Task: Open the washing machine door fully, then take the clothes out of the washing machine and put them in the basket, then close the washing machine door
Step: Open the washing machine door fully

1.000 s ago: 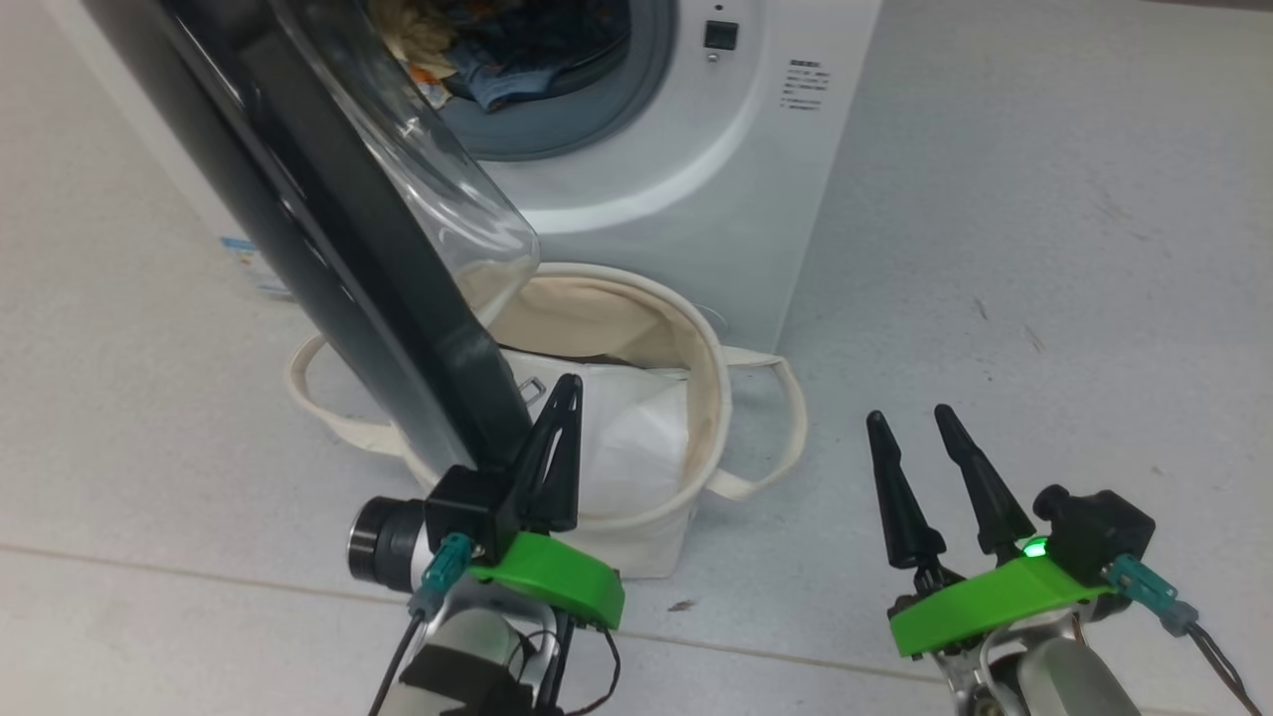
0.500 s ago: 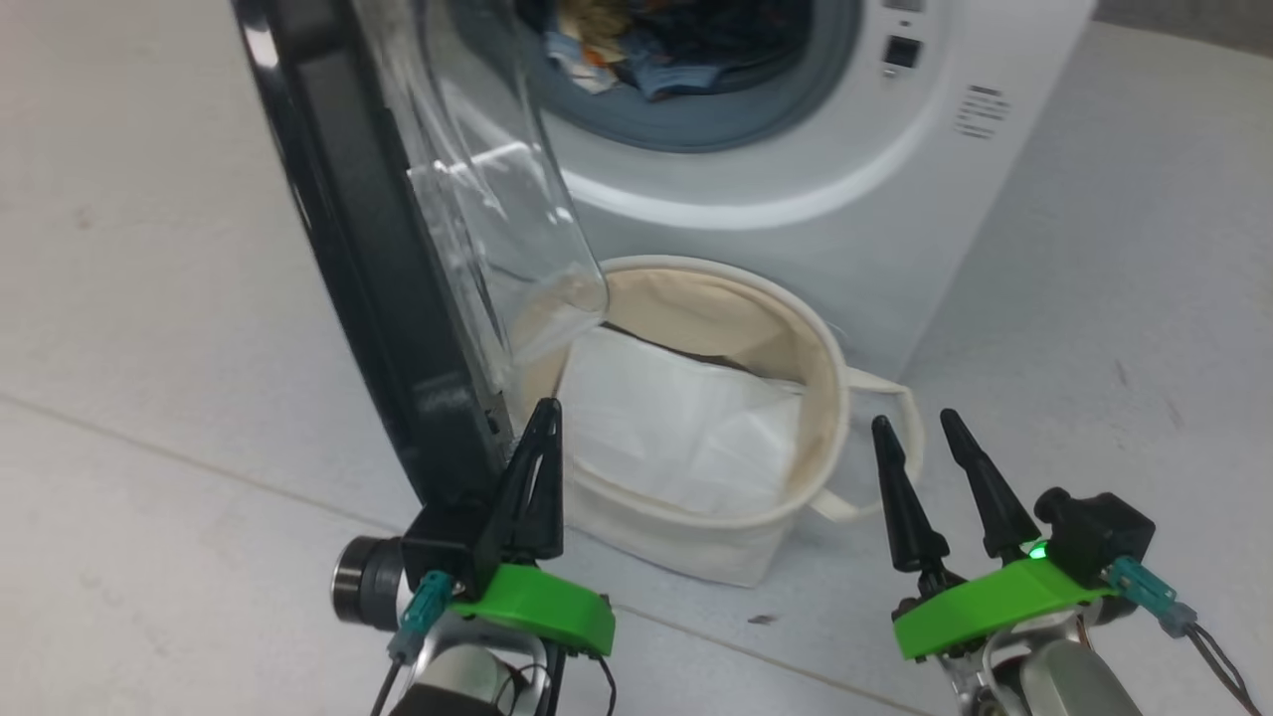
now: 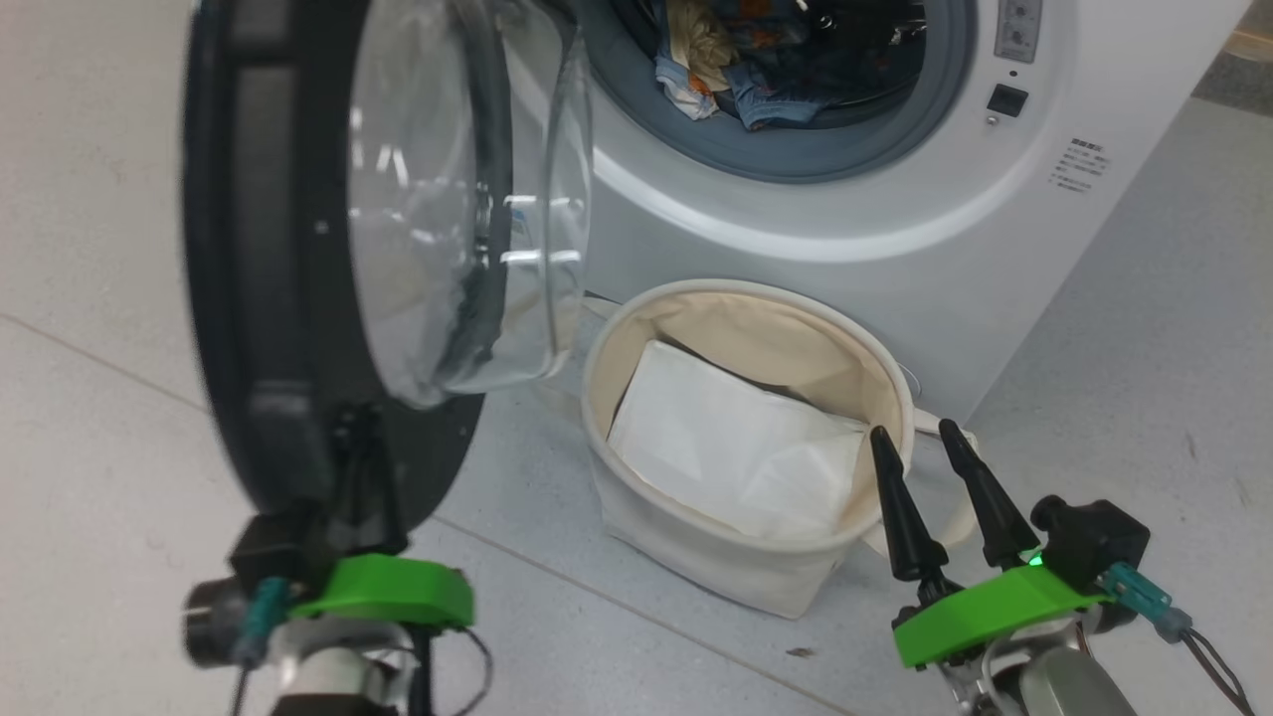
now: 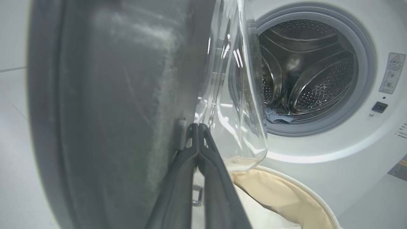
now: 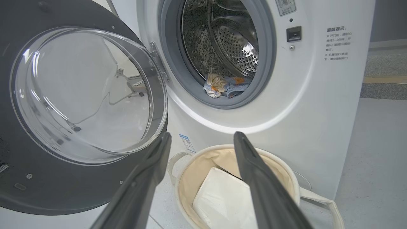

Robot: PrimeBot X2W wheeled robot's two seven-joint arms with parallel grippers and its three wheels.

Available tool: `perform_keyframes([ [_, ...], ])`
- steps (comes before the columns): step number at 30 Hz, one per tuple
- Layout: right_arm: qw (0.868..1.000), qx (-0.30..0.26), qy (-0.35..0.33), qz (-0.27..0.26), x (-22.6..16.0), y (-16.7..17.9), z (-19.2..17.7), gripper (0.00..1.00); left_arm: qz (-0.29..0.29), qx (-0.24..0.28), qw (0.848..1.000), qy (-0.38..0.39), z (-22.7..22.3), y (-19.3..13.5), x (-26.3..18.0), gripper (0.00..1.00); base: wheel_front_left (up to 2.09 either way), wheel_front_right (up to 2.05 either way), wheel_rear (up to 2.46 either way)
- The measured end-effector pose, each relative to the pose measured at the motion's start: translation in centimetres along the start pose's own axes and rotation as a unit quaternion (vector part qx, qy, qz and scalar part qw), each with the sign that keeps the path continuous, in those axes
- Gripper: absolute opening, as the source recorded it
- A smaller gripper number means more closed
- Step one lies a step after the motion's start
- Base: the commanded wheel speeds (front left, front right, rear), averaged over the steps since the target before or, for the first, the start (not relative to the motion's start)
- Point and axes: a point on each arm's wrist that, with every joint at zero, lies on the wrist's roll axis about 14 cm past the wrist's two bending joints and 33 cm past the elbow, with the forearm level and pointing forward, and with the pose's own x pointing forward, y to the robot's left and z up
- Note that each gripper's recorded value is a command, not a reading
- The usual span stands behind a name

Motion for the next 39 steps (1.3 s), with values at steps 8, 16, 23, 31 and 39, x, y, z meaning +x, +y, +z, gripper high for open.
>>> perform_keyframes([
  [8,1.000,-0.004,0.010,-0.021,-0.7,-1.5,-0.7,1.00,0.060,0.029,0.998,0.000,0.0,5.6,1.4,0.00,0.00,0.00,0.00],
  [16,0.999,-0.002,0.024,-0.043,-0.7,-3.4,-2.0,1.00,0.117,0.056,0.992,-0.003,0.5,10.2,4.0,0.00,0.00,0.00,0.00],
  [23,0.997,-0.006,0.040,-0.059,-0.4,-5.1,-3.5,1.00,0.157,0.055,0.986,-0.006,0.7,12.9,6.3,0.00,0.00,0.00,0.00],
  [31,0.996,-0.014,0.051,-0.066,0.5,-6.5,-4.9,1.00,0.186,0.039,0.982,-0.010,0.5,15.0,8.5,0.00,0.00,0.00,0.00],
  [39,0.996,-0.008,0.058,-0.066,0.7,-6.7,-5.7,1.00,0.181,0.053,0.982,-0.008,-0.1,15.2,9.4,0.00,0.00,0.00,0.00],
])
